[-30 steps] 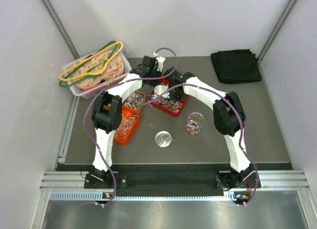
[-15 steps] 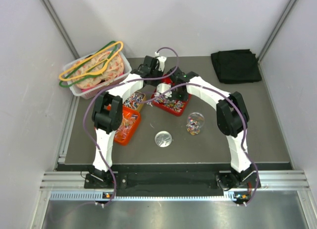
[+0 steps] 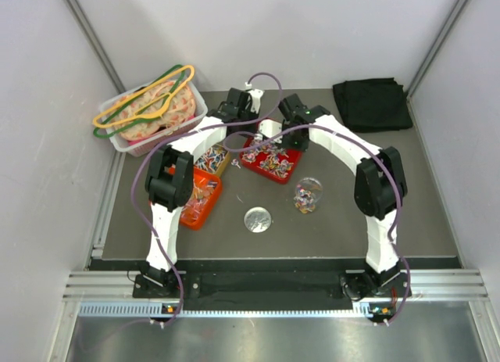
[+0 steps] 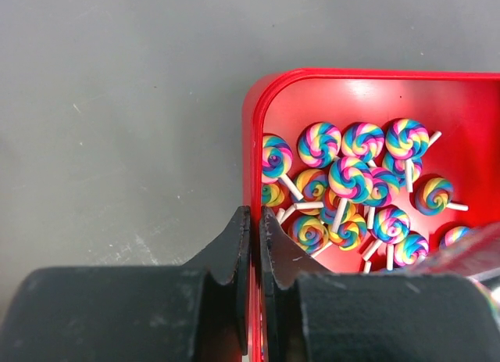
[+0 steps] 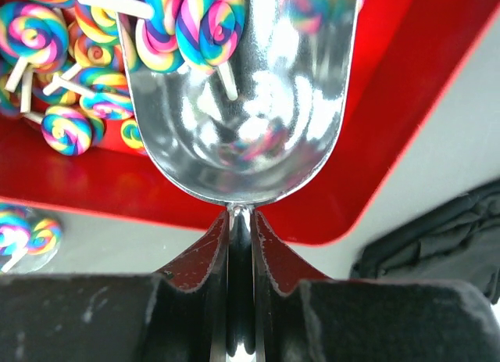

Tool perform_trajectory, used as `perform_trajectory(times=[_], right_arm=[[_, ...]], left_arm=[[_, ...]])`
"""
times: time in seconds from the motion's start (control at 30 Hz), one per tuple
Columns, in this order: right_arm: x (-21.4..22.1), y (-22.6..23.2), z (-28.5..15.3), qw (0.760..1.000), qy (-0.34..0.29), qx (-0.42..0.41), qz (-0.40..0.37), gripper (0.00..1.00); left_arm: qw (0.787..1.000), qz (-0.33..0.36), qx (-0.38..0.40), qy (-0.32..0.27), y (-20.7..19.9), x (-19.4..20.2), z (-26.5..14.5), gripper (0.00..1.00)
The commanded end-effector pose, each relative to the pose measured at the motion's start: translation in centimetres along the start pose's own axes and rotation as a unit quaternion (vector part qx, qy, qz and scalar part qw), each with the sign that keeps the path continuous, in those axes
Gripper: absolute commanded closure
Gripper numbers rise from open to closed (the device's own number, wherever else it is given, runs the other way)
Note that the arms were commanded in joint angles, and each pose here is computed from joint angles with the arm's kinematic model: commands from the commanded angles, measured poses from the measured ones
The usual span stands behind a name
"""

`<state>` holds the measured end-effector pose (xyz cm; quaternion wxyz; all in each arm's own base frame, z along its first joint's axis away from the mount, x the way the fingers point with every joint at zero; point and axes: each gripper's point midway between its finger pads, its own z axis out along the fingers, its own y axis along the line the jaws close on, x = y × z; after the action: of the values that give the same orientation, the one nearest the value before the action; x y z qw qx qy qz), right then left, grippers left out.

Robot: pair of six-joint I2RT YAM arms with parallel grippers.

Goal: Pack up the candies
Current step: Scoop the fake candies from the storage box, then place the fake candies in the packing bottle.

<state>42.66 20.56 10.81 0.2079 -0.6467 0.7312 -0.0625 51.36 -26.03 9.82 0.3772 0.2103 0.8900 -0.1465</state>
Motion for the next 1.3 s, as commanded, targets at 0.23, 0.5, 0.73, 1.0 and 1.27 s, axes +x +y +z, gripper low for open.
perform_trajectory(times=[0.23, 0.5, 0.73, 1.0, 1.27], right_arm=[[2.5, 0.1, -4.3, 1.0, -0.002, 0.006, 0.002, 1.0], [4.9, 1.6, -5.7, 1.0, -0.002, 0.01, 0.005, 1.0], [6.5, 1.8, -8.8, 0.999, -0.01, 0.034, 0.017, 1.0], [8.9, 3.6, -12.2, 0.999, -0.013, 0.04, 0.013, 1.0], [11.8, 9.1, -14.1, 1.0, -0.006, 0.011, -0.006, 1.0]], left_arm=[[0.996, -0.001, 0.003, -0.093, -0.1, -6.3, -4.0, 1.0], [0.996, -0.002, -0.002, -0.09, 0.3, -6.1, -3.7, 1.0], [0.997, -0.005, -0.007, -0.082, 0.9, -5.4, -3.0, 1.0], [0.997, -0.007, -0.015, -0.076, 1.7, -4.9, -2.7, 1.0], [0.998, -0.007, -0.02, -0.066, 2.5, -4.3, -2.5, 1.0]])
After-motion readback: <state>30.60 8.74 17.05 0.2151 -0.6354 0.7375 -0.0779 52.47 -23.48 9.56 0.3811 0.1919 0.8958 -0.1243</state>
